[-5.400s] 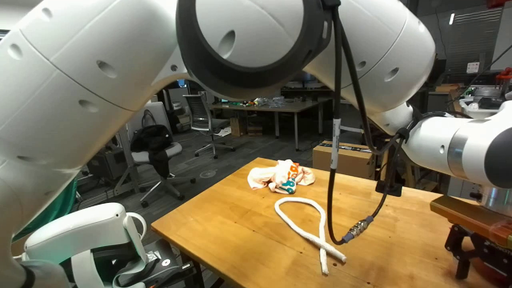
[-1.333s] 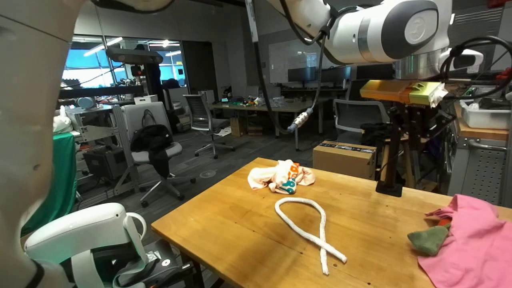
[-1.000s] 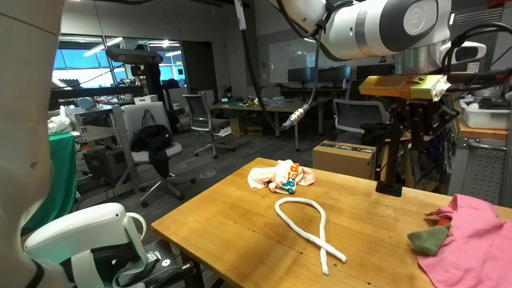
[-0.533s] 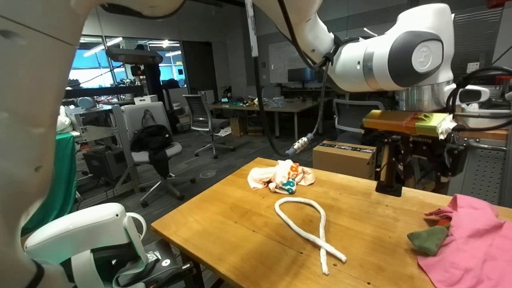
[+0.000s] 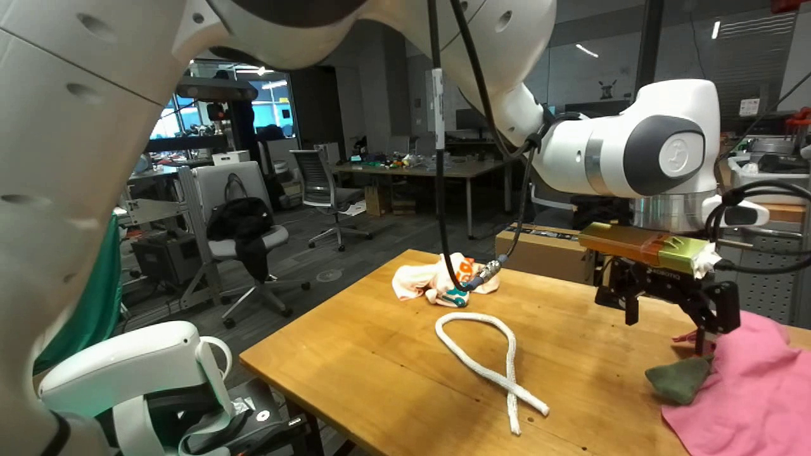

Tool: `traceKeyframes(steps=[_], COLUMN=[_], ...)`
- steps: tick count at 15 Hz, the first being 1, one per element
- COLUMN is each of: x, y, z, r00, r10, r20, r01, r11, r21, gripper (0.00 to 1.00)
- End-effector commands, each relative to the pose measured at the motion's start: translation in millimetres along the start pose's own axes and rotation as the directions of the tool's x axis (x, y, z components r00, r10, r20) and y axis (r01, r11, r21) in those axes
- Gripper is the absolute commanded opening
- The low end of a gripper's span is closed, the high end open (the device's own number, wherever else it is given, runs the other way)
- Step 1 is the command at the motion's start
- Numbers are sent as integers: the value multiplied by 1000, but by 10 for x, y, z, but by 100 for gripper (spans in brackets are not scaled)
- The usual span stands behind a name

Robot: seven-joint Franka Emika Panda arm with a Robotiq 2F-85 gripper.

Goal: Move the pink shirt to the left then move the peach colored shirts to the right then move the turnip plushie to the left

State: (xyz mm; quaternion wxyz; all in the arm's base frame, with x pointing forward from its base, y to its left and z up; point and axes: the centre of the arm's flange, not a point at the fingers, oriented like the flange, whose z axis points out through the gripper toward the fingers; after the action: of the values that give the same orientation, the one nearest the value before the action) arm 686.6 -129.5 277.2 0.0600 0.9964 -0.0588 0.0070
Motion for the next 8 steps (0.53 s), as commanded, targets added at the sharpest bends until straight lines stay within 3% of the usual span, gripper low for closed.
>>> traceKeyframes(steps=[1, 8], x=[259, 556], y=[65, 4], z=[24, -29], r00=[1000, 996], r10=[1, -60], r20=[-3, -67], r01=[-2, 51], r11=[999, 989], r21=[-39, -136], gripper=[100, 100])
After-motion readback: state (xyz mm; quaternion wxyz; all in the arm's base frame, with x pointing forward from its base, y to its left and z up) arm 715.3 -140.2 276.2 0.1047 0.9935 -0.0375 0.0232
